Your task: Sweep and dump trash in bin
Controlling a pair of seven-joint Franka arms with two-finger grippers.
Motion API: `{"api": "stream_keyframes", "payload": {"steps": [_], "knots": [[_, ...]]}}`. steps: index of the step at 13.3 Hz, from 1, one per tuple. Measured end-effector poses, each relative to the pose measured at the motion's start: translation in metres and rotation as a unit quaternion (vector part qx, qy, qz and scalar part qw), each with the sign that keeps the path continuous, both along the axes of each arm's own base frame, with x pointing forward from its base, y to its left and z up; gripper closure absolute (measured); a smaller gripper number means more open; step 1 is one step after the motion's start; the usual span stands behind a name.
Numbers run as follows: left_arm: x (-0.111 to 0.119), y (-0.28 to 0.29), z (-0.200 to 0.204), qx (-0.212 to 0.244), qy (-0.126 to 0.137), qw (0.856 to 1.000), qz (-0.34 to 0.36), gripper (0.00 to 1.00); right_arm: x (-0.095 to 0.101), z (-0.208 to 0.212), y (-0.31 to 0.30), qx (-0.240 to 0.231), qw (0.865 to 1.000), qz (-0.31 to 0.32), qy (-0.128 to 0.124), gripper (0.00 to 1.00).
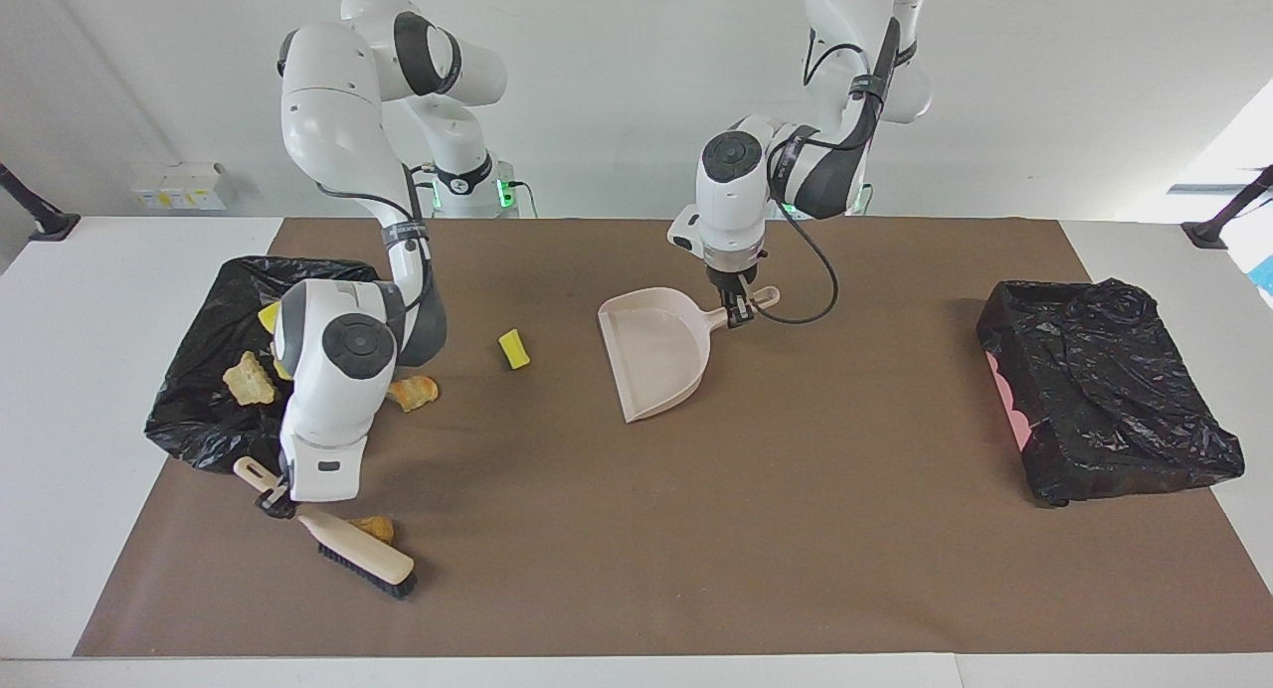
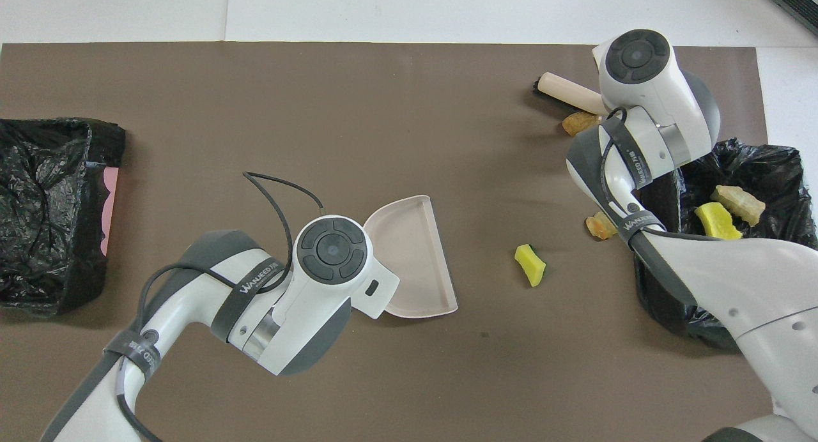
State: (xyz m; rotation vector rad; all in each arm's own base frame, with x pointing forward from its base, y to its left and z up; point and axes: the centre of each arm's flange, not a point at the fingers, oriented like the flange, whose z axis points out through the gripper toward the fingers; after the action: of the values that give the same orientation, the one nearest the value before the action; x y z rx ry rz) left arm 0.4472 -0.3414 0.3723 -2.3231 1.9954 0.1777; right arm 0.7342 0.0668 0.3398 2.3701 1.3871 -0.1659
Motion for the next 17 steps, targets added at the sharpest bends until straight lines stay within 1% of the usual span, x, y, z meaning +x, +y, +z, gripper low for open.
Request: {"api": "stream_keyframes", "payload": {"steps": [2,5,6,8,10,12,13,15,17], "knots": [[0.000,0.000,0.000,0.000,0.000,1.000,0.000,0.69,-0.007,-0.003,0.030,0.014,1.000,-0.019,0.007,0.75],[0.000,0.000,0.000,0.000,0.000,1.000,0.000,0.69,-0.026,-0.003,0.075,0.036,0.997,-0.064,0.036,0.75],[0.000,0.000,0.000,0.000,0.000,1.000,0.000,0.69,-0.033,0.000,0.085,0.044,0.995,-0.076,0.047,0.75],[0.000,0.000,0.000,0.000,0.000,1.000,0.000,0.69,-0.046,0.011,0.094,0.048,0.992,-0.104,0.060,0.75],[0.000,0.000,0.000,0.000,0.000,1.000,0.000,0.69,-0.066,0.018,0.104,0.044,0.987,-0.139,0.063,0.75],[0.000,0.000,0.000,0.000,0.000,1.000,0.000,0.69,-0.083,0.022,0.110,0.037,0.984,-0.164,0.058,0.75],[0.000,0.000,0.000,0.000,0.000,1.000,0.000,0.69,-0.087,0.027,0.110,0.035,0.983,-0.171,0.056,0.75],[0.000,0.000,0.000,0.000,0.000,1.000,0.000,0.69,-0.088,0.039,0.097,0.032,0.980,-0.190,0.049,0.75],[0.000,0.000,0.000,0.000,0.000,1.000,0.000,0.69,-0.089,0.053,0.069,0.023,0.971,-0.235,0.044,0.75]]}}
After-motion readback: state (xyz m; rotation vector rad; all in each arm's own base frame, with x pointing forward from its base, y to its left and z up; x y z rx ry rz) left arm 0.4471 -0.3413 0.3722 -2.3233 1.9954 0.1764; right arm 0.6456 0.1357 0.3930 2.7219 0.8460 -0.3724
